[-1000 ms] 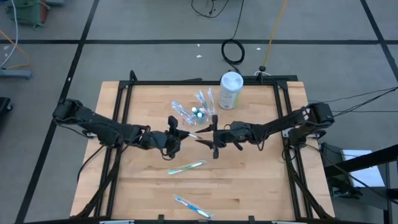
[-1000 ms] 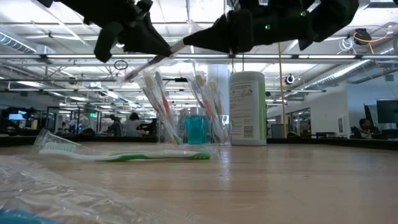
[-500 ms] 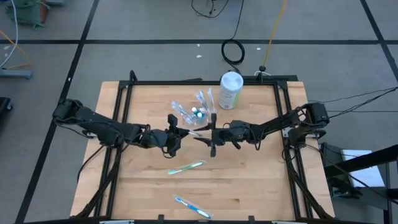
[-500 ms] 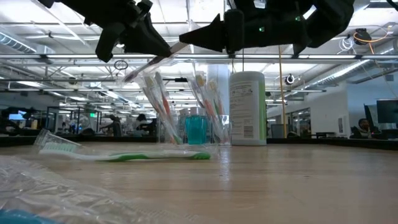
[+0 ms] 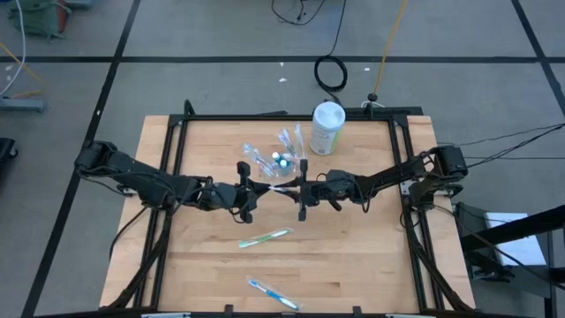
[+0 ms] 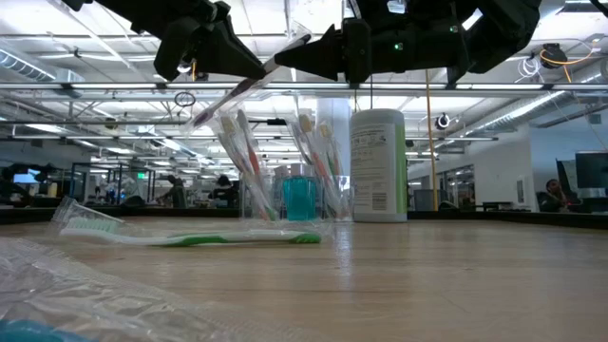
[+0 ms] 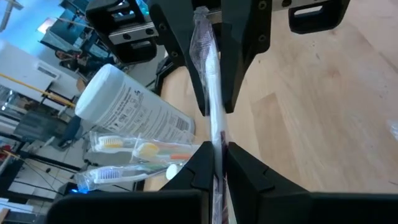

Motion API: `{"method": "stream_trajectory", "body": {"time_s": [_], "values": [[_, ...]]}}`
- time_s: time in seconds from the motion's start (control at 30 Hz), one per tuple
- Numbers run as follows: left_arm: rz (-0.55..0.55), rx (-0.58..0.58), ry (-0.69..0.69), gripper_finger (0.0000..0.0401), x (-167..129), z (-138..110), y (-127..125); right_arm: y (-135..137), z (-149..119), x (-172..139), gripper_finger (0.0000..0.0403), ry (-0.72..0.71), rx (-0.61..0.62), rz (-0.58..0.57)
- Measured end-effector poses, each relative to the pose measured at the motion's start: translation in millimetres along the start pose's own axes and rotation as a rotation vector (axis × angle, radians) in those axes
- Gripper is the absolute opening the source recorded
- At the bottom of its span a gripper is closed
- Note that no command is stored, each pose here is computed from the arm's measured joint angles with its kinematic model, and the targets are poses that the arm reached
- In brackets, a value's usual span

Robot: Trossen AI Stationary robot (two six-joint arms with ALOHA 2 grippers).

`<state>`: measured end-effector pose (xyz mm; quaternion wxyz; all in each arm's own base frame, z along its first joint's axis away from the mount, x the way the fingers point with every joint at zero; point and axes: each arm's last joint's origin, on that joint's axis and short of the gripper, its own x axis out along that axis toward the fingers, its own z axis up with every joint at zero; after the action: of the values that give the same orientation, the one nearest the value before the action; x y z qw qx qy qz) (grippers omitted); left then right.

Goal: Pick & Place toothbrushing station
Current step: Put the violet toothbrush into the transparent organizer

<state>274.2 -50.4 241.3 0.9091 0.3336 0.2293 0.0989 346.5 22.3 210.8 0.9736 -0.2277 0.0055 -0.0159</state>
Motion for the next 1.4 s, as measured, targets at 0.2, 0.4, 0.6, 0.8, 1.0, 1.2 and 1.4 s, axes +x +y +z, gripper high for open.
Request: {"method": "stream_trajectory", "body": {"time_s": [0.2, 0.4, 0.6, 0.8, 1.0, 1.2, 1.4], "values": [[0.001, -0.020, -0.001, 0.0051, 0, 0, 0, 0, -1, 0, 0.0033, 0.005, 0.000, 0.005], [0.023, -0.055, 0.003, 0.0123, 0, 0, 1, 0, -2, 0, 0.0023, 0.030, -0.001, -0.020], [0.267, -0.150, 0.041, 0.0166, -6, 9, 6, -3, -4, -1, 0.0023, 0.131, -0.071, -0.193], [0.431, -0.263, 0.032, 0.0170, -33, 21, 11, -1, -2, -3, 0.0032, 0.145, -0.084, -0.200], [0.372, -0.318, -0.024, 0.0169, -67, 24, 17, -1, 28, -22, 0.0017, 0.057, -0.040, -0.191], [0.310, -0.396, 0.004, 0.0147, -93, 7, 32, 0, 50, -63, 0.0026, -0.055, 0.012, -0.177], [0.256, -0.446, 0.046, 0.0119, -99, -10, 44, -3, 39, -112, 0.0017, -0.365, 0.067, -0.090]]}}
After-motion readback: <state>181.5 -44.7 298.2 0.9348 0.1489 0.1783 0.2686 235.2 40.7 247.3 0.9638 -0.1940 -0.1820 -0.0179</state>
